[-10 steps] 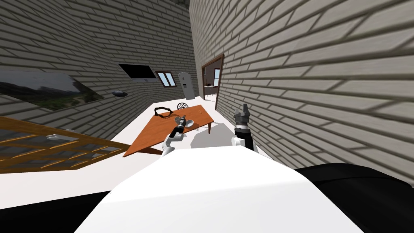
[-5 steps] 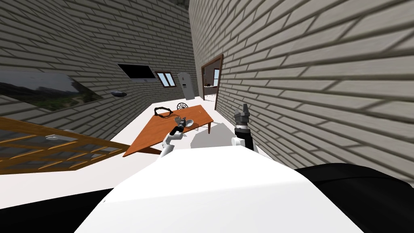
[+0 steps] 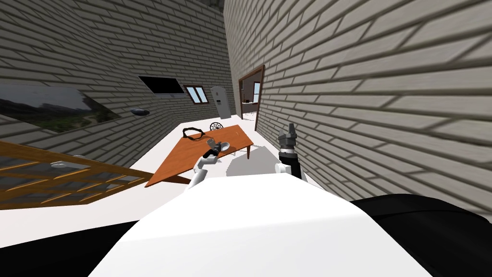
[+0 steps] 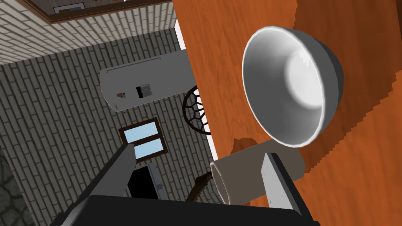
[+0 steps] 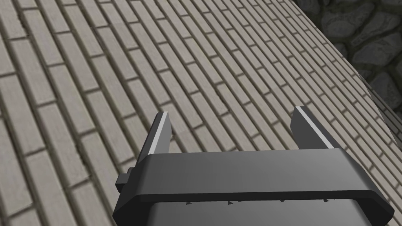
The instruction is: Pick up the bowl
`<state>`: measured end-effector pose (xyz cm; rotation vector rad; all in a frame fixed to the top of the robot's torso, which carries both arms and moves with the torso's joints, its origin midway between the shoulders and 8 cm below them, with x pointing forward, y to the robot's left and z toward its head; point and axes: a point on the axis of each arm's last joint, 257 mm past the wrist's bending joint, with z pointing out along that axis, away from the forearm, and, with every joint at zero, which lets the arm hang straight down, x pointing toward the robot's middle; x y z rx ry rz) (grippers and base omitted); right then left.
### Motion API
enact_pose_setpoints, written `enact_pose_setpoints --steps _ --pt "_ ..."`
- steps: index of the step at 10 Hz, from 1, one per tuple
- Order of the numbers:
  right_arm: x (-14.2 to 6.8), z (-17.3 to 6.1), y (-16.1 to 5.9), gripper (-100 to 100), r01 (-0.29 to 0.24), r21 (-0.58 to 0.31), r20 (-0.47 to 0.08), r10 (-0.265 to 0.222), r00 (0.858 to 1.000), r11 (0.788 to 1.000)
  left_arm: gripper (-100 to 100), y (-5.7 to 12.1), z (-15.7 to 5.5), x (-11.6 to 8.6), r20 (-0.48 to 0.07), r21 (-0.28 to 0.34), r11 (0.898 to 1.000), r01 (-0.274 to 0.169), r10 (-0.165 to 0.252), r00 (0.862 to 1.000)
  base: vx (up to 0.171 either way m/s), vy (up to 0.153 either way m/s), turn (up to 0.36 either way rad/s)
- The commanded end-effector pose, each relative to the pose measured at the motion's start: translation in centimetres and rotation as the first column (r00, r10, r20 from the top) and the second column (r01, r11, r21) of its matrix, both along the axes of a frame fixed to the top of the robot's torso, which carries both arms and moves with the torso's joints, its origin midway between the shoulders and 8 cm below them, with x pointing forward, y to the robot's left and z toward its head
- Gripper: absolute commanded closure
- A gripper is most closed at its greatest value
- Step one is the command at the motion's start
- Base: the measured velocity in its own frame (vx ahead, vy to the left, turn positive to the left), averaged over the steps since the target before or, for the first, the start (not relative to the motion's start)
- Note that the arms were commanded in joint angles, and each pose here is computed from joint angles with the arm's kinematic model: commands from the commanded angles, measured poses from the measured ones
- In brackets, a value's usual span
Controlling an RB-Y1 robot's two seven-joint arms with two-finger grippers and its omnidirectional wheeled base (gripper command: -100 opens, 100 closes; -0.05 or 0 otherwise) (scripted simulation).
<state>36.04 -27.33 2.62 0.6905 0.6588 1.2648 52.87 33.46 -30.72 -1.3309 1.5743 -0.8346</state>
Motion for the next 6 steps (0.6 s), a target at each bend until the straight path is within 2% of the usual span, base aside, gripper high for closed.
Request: enact_pose_setpoints --steps 1,2,3,4,5,6 --pt "0.0 0.0 0.0 0 0.000 0.000 0.000 0.000 1.000 1.000 -100 0.6 -2.1 -0.1 -0.071 0.003 1.000 -0.012 0.012 0.997 0.011 -0.004 -0.010" --pt "0.0 0.0 0.0 0 0.000 0.000 0.000 0.000 1.000 1.000 -100 0.6 -2.3 -0.2 -0.081 0.003 1.000 -0.013 0.013 0.997 0.011 -0.003 -0.010" --pt "0.0 0.0 0.0 0 0.000 0.000 0.000 0.000 1.000 1.000 -100 1.3 -3.7 -0.4 -0.135 0.006 1.000 -0.024 0.024 0.991 0.018 -0.004 -0.015" --pt "0.0 0.0 0.0 0 0.000 0.000 0.000 0.000 1.000 1.000 -100 1.3 -3.9 -0.5 -0.144 0.006 1.000 -0.024 0.025 0.989 0.018 -0.003 -0.008" --pt "0.0 0.0 0.0 0 0.000 0.000 0.000 0.000 1.000 1.000 -100 1.9 -5.1 -0.6 -0.192 0.009 0.999 -0.034 0.036 0.981 0.030 0.000 -0.014" --pt "0.0 0.0 0.0 0 0.000 0.000 0.000 0.000 1.000 1.000 -100 1.9 -5.4 -0.8 -0.204 0.009 0.999 -0.036 0.037 0.978 0.025 -0.002 -0.009"
